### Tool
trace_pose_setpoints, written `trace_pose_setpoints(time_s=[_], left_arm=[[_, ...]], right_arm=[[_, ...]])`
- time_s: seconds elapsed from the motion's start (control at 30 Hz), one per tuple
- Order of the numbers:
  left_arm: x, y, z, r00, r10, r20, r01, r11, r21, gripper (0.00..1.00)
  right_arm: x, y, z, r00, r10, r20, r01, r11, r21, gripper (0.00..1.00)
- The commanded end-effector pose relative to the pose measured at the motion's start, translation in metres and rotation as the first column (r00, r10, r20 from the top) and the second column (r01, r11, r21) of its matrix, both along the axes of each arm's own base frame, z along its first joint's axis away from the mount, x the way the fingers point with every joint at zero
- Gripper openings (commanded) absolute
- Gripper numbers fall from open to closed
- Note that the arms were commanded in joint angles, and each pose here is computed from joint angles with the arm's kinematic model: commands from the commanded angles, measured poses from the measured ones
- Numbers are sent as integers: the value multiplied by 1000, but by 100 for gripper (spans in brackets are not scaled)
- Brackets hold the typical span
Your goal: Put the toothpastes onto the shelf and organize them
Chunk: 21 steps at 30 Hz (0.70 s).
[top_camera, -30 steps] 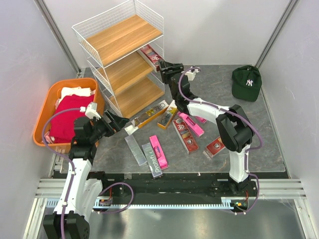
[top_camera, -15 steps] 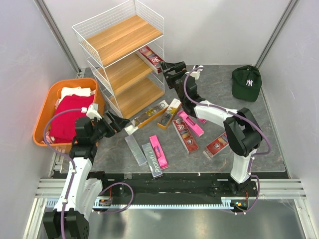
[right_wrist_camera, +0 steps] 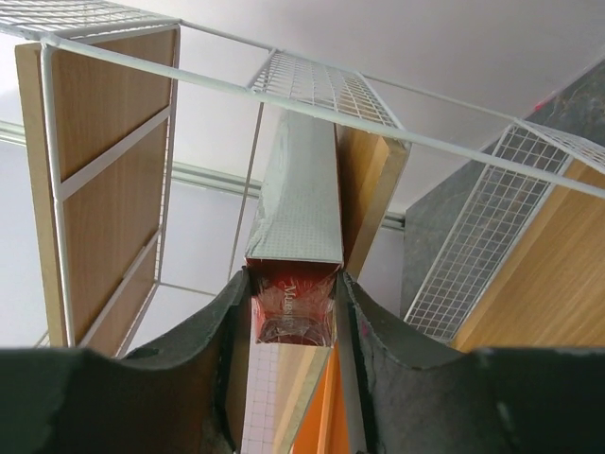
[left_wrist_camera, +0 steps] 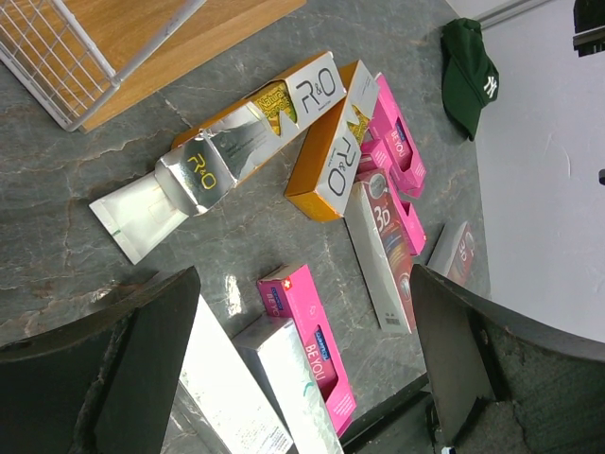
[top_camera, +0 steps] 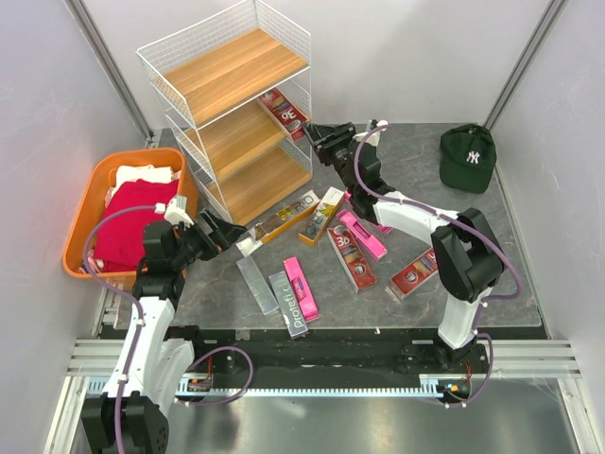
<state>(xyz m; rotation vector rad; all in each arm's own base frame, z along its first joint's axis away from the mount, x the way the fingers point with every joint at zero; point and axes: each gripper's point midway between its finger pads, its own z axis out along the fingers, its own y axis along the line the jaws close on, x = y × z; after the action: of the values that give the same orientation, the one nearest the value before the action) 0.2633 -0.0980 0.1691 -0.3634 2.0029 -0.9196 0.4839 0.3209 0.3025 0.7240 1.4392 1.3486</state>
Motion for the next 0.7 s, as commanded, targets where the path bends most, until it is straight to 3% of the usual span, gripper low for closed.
trace_pose_setpoints(time_s=[0.0,0.27,0.37,0.4,0.5,0.67], left_arm=[[3,-3,8,998,-38,55,36,999,21,99],[3,-4,9,997,-45,57,44,999,19,99],[3,-4,8,997,-48,55,47,999,19,99],[3,-4,10,997,-48,59,47,999,19,100],[3,-7,11,996,-60,62,59,998,14,100],[5,-9,13,995,-73,62,72,997,16,100]], right_arm=[[4,11,6,999,35,28,-36,999,40,38],[28,20,-3,998,54,19,-55,996,66,41],[22,19,3,996,82,40,-84,995,55,57],[19,18,2,994,98,38,-100,994,44,74],[13,12,7,992,124,27,-124,992,3,97],[-2,-8,15,989,141,38,-139,989,-45,98]])
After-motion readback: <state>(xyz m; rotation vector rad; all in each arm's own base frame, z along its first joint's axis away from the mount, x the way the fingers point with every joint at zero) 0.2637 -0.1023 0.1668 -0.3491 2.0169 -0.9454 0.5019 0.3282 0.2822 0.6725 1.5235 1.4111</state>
